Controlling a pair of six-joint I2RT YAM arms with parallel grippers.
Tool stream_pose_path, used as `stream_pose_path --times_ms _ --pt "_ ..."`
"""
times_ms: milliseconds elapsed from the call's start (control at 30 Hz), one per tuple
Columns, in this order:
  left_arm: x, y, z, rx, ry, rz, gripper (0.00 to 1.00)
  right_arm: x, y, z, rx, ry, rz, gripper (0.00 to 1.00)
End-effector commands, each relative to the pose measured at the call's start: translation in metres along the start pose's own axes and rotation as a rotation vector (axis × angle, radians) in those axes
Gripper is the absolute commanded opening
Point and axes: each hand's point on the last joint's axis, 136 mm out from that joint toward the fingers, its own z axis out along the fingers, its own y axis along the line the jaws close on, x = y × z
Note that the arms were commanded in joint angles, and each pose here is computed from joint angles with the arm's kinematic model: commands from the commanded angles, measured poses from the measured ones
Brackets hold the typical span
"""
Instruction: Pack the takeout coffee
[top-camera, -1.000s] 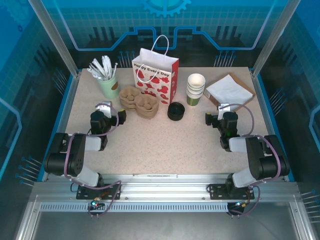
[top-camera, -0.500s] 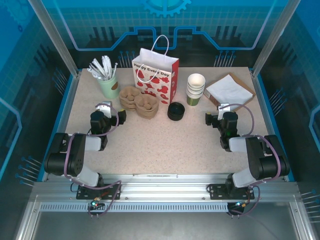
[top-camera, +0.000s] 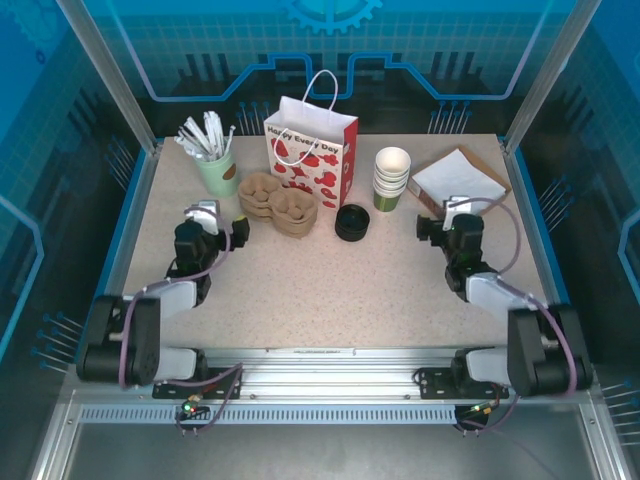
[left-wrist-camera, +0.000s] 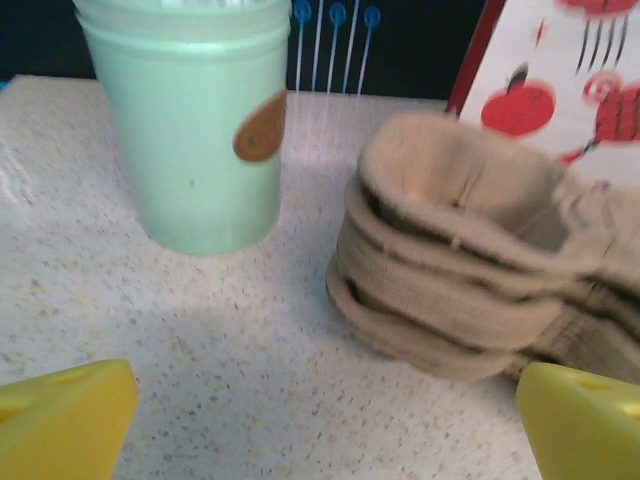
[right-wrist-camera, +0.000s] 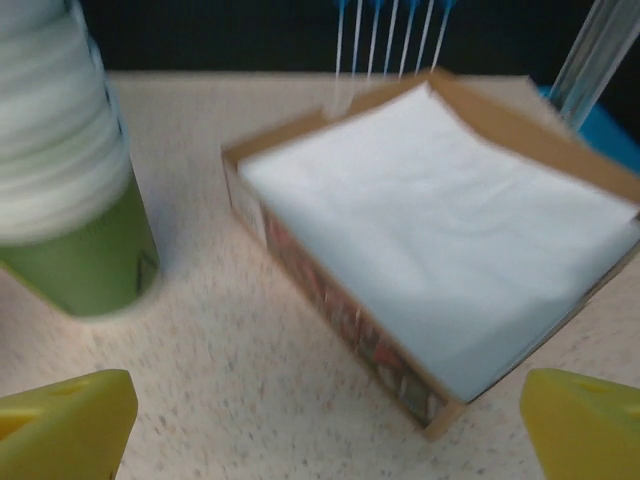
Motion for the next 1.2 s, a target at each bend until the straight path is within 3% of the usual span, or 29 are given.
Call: stream_pose_path --times_ms 0,167,300,433,533,900,1167 --pt "-0.03 0.0 -0.014 -0.041 0.047 -0.202 0.99 -0.024 -0.018 -0.032 0.076 0.037 0.189 1.0" --pt "-0.069 -0.066 -0.034 0.278 0.089 -0.403 0.99 -0.069 0.033 -0.061 -0.11 0.04 0.192 0.99" --pt "-0.084 -0.111 -0.047 0.39 0.128 -0.368 0.99 -0.099 0.065 -0.051 -0.129 0.15 0.137 0.96" --pt "-0.08 -0.137 -0.057 0.404 0.205 -0.267 0.99 -0.11 0.087 -0.017 -0.144 0.319 0.085 0.82" --pt "-0.08 -0.146 -0.062 0.421 0.225 -0.24 0.99 -0.115 0.094 0.005 -0.145 0.375 0.08 0.76" --pt "-0.084 -0.145 -0.072 0.395 0.184 -0.19 0.99 -0.108 0.096 0.072 -0.059 0.462 0.047 0.47" --pt "-0.083 -0.139 -0.072 0.366 0.168 -0.166 0.99 -0.098 0.101 0.09 -0.056 0.485 0.022 0.29"
